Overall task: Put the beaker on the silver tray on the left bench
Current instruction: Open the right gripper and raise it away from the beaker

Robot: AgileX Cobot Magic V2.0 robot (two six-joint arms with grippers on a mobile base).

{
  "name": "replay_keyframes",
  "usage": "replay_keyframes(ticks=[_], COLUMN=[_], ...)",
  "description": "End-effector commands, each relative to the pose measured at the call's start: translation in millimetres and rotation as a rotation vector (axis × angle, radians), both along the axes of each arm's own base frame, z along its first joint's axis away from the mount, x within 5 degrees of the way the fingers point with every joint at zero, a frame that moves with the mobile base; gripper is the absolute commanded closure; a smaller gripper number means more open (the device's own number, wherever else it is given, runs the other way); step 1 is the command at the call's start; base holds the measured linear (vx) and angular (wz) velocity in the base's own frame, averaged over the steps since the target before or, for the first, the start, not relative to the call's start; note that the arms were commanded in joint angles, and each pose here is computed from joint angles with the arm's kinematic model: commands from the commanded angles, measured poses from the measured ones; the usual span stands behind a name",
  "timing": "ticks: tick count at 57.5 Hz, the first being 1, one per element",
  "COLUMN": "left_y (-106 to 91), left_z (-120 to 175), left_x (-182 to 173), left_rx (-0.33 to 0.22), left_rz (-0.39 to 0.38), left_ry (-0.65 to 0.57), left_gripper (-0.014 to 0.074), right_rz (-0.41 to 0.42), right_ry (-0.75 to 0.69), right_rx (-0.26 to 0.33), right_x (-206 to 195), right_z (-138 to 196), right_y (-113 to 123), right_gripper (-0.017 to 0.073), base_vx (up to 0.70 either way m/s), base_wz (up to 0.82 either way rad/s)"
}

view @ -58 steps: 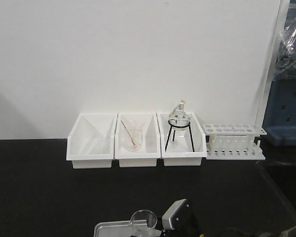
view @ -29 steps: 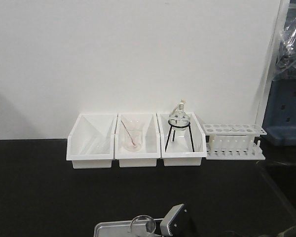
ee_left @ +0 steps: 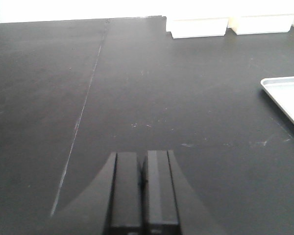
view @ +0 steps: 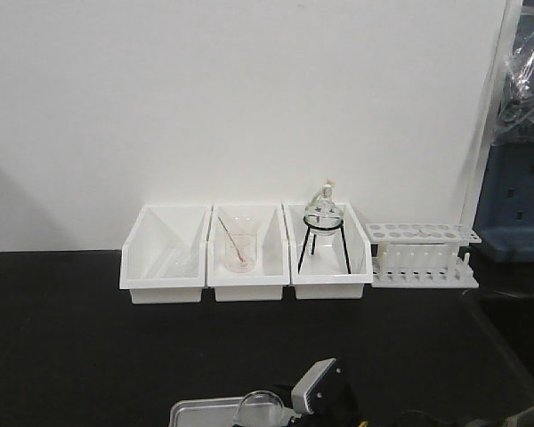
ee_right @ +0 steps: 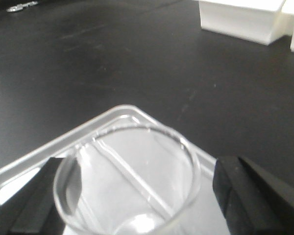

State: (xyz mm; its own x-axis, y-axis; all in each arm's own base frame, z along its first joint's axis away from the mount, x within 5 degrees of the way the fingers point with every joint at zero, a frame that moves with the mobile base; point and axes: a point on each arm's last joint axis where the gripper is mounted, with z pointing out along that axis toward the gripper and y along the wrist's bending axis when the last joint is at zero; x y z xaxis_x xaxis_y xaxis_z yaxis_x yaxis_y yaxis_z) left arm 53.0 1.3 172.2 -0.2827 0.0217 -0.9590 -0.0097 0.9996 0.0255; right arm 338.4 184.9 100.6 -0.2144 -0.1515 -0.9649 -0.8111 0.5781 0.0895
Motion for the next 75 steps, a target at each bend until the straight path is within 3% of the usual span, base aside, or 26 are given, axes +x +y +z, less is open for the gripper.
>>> replay_keyframes(ticks=[1, 14, 26, 32, 37, 42, 48, 53, 63, 75], left_y=[-0.5, -0.5, -0.5, -0.5, -0.5, -0.5, -0.5, -0.5, -0.5, -0.5], left_z=[-1.6, -1.6, -1.6, -1.6, -1.6, -1.6, -1.6, -1.6, -1.6, -1.6], left_x=[1.5, 1.5, 1.5, 1.5, 1.5, 1.5, 1.5, 1.5, 1.5, 1.5], left_rx=[-0.001, -0.001, -0.001, -0.001, -0.001, -0.001, -0.001, -0.001, -0.001, -0.001], left_rz=[-0.008, -0.008, -0.008, -0.008, -0.008, -0.008, -0.008, -0.008, -0.008, -0.008], left_ry=[-0.066, -0.066, -0.066, -0.066, -0.066, -0.066, -0.066, -0.066, -0.066, -0.066], left_gripper=[0.0592, 0.0592, 0.0592, 0.0592, 0.0592, 0.0592, 0.0592, 0.0592, 0.0592, 0.0592], right_rz=[0.003, -0.006, -0.071, -0.156, -0.267, -0.374, -0.465, -0.509, -0.516, -0.517], right_ry=[-0.155, -0.263, -0.280, -0.225, -0.151, -0.124, -0.151, -0.185, -0.260, -0.283], right_rx=[0.116, 0.156, 0.123, 0.096, 0.084, 0.052, 0.023, 0.035, 0.088, 0.104], right_x=[4.9, 0.2, -9.0, -18.8, -32.5, -49.9, -71.4, -87.5, -110.5, -117.8], right_z=[49.3, 95.6, 142.5, 172.5, 200.8, 226.7, 253.0, 271.2, 295.5, 302.3], right_y=[1.7, -1.1, -10.3, -21.4, -36.2, -52.9, -70.4, -80.9, -90.2, -93.0], right_gripper=[-0.0049, -0.0032, 0.0076, 0.0236, 0.0435, 0.0578, 0.0573, 0.0571, 0.0570, 0.0570], base_vx=[0.00, 0.00, 0.00, 0.00, 0.00, 0.00, 0.00, 0.00, 0.00, 0.00], base_wz=[0.00, 0.00, 0.00, 0.00, 0.00, 0.00, 0.00, 0.00, 0.00, 0.00])
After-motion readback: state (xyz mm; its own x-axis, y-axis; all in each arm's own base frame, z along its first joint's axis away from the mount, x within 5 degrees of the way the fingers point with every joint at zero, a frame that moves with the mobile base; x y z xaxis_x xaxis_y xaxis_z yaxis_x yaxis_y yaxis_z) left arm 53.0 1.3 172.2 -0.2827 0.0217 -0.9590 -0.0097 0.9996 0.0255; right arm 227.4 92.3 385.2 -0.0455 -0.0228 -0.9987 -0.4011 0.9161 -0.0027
